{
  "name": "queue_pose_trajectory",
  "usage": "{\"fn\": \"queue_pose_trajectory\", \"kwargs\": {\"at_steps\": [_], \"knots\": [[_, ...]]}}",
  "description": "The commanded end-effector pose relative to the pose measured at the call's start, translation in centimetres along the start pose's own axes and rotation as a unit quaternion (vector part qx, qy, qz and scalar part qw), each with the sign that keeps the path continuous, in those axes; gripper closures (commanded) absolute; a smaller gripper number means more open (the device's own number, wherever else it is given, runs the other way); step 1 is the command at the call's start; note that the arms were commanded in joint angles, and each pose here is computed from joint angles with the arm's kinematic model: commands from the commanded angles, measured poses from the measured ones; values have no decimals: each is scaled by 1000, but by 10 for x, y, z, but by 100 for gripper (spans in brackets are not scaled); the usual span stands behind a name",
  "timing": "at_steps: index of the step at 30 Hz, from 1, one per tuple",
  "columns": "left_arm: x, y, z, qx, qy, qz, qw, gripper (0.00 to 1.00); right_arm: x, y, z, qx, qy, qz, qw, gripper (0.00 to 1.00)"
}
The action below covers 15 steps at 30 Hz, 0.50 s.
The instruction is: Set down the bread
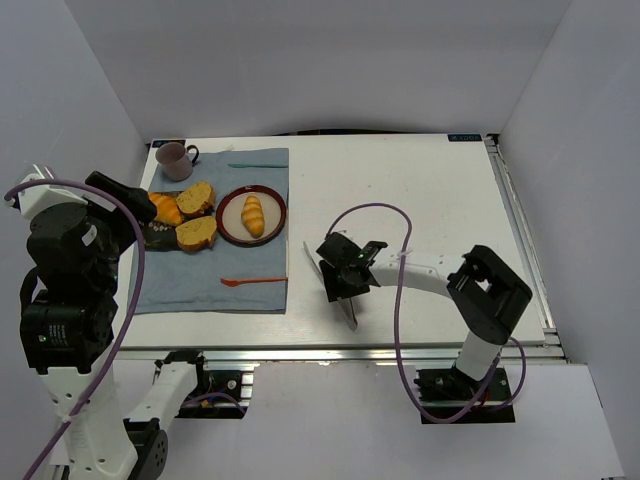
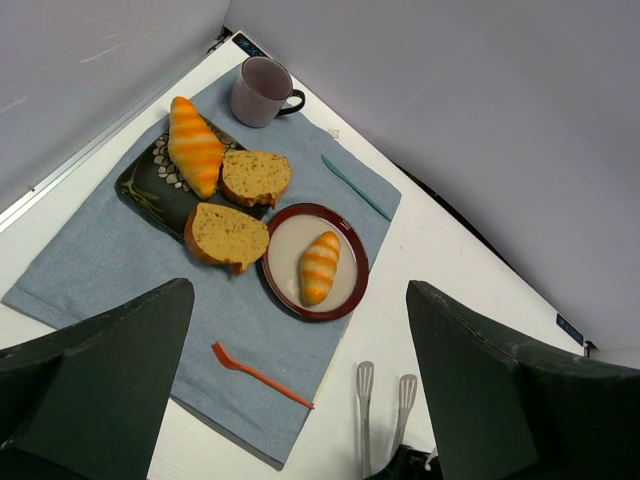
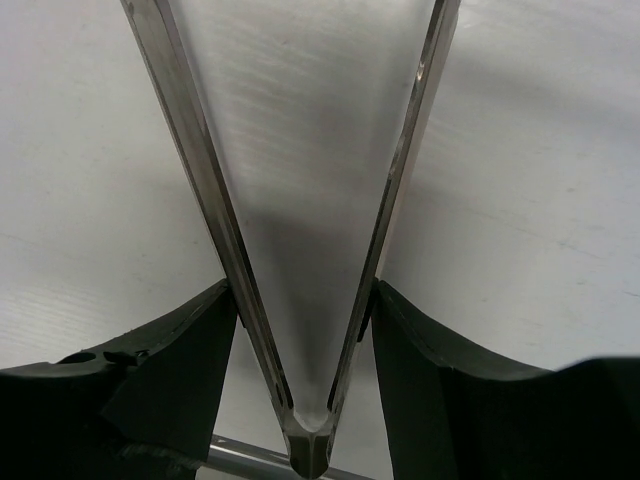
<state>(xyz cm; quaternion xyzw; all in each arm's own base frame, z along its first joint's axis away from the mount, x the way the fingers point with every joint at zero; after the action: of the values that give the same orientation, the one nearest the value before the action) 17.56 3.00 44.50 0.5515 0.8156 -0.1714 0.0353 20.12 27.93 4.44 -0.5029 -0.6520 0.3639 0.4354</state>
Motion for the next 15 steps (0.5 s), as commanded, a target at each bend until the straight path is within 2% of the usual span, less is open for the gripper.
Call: {"fn": "queue_pose_trajectory", "kwargs": {"at_steps": [1,11,15], "knots": [[1,-3,-4,-4,5,0,1000,2,26,-4,-2,5,1,-32,999,39],[3,-7,-2,-4,5,-2,1000,2,31,-6,4,16,-3,-32,999,25],[4,-7,-1,-2,5,-4,1000,2,30,-12,3,13,1,-29,999,14]]}}
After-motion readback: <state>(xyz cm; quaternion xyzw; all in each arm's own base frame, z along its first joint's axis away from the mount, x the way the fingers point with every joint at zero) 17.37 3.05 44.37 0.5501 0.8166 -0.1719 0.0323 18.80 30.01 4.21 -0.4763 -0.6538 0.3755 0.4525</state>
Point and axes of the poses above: each gripper's point midway between its finger pads, its own y axis out along the fingers, its own x axis along the line the jaws close on, z = x × y, the point moved 2 cm from there along -y, back along the fingers, and after that the axes turned 15 degrees about y, right-handed, at the moved point
